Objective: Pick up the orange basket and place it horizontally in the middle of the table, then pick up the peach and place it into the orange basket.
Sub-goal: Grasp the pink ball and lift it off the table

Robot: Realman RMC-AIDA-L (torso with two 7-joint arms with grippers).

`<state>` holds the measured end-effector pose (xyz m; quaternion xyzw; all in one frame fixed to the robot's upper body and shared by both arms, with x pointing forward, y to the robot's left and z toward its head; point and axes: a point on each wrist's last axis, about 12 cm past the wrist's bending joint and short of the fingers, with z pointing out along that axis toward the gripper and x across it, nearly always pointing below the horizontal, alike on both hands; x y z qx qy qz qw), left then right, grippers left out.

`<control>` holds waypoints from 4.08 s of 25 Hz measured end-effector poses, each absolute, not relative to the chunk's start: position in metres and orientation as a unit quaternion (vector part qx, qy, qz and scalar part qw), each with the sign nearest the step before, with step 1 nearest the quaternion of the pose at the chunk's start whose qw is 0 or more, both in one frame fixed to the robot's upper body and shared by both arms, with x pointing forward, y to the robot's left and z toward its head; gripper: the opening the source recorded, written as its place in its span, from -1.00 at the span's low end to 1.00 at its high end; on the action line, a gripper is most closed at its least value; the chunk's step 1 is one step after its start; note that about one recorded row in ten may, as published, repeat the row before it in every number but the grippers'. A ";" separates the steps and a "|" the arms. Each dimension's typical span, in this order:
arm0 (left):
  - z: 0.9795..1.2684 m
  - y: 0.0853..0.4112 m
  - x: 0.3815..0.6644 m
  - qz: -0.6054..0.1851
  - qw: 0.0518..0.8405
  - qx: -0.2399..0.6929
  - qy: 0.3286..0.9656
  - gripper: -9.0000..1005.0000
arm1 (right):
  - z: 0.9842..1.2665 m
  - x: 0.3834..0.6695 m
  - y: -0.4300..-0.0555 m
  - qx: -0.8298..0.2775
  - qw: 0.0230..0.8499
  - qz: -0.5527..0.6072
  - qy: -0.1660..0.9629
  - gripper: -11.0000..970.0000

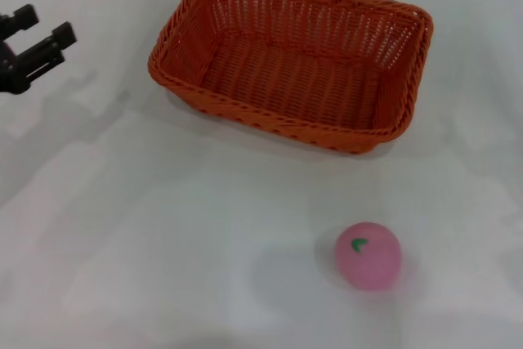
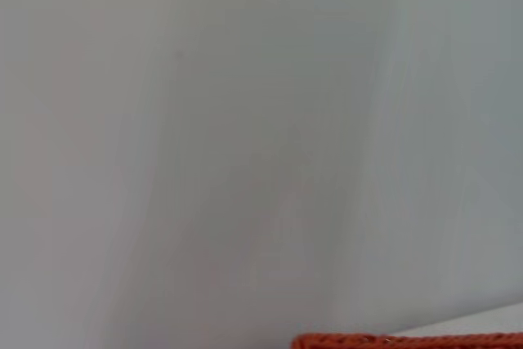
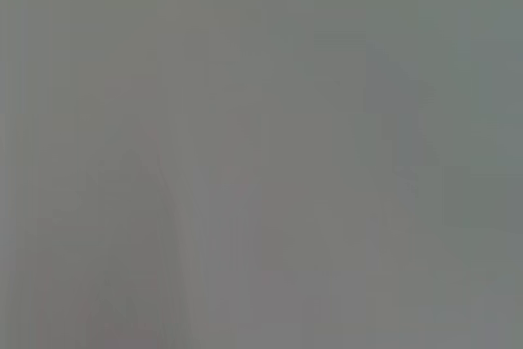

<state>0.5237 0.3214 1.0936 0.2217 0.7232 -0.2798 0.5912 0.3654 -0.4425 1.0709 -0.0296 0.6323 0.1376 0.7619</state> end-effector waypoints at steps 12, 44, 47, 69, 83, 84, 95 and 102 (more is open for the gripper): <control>1.081 0.347 0.508 -0.235 0.621 0.194 0.722 0.34 | 1.106 0.366 -0.445 -0.171 0.607 0.240 0.738 0.71; 1.077 0.359 0.500 -0.200 0.647 0.184 0.712 0.34 | 1.065 0.443 -0.343 -0.412 0.346 0.364 0.760 0.68; 1.076 0.361 0.498 -0.200 0.652 0.178 0.710 0.34 | 1.061 0.442 -0.334 -0.427 0.328 0.374 0.755 0.67; 1.077 0.363 0.493 -0.199 0.660 0.180 0.701 0.34 | 1.048 0.448 -0.313 -0.437 0.320 0.375 0.752 0.48; 1.078 0.363 0.494 -0.193 0.663 0.186 0.699 0.34 | 1.047 0.450 -0.312 -0.440 0.319 0.371 0.753 -0.27; 1.078 0.363 0.494 -0.194 0.663 0.186 0.699 0.34 | 1.047 0.450 -0.312 -0.440 0.319 0.371 0.753 -0.28; 1.077 0.362 0.494 -0.189 0.663 0.187 0.700 0.34 | 1.052 0.458 -0.309 -0.459 0.334 0.366 0.737 -0.65; 1.077 0.362 0.494 -0.190 0.663 0.188 0.699 0.34 | 1.058 0.471 -0.303 -0.464 0.347 0.361 0.731 -0.83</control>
